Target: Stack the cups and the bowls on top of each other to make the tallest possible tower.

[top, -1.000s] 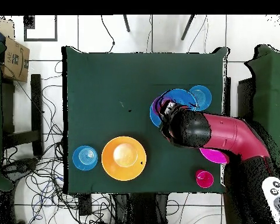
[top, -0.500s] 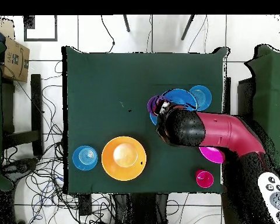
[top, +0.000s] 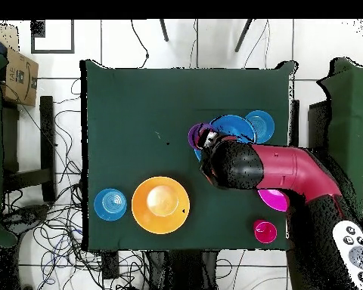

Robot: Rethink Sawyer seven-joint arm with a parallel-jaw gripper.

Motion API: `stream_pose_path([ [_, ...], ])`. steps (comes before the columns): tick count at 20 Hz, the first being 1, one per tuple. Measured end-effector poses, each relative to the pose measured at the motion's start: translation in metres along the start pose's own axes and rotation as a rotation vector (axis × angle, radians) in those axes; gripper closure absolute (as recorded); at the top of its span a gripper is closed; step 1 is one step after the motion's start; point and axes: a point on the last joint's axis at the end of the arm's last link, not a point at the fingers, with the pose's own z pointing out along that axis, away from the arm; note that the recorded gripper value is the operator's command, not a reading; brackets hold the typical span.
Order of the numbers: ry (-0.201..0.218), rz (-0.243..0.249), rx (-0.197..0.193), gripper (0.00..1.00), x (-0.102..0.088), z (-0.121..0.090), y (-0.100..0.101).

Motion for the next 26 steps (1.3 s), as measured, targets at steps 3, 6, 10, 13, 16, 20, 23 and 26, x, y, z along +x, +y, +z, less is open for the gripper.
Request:
stream_pose_path([
  [3, -0.001, -0.001, -0.002, 1.00, -0.001, 0.000, -0.003],
  [6, -0.002, 0.008, -0.006, 1.00, -0.002, -0.001, -0.008],
  [10, -0.007, 0.031, -0.005, 1.00, -0.008, -0.003, -0.024],
  [13, -0.009, 0.038, 0.003, 1.00, -0.009, -0.003, -0.035],
  [16, 0.001, 0.028, 0.022, 1.00, -0.006, -0.002, -0.044],
  [20, 0.007, 0.010, 0.037, 1.00, -0.003, 0.000, -0.048],
  [23, 0.005, -0.008, 0.045, 1.00, -0.002, 0.001, -0.049],
  [26, 0.000, -0.027, 0.049, 1.00, -0.001, 0.002, -0.049],
])
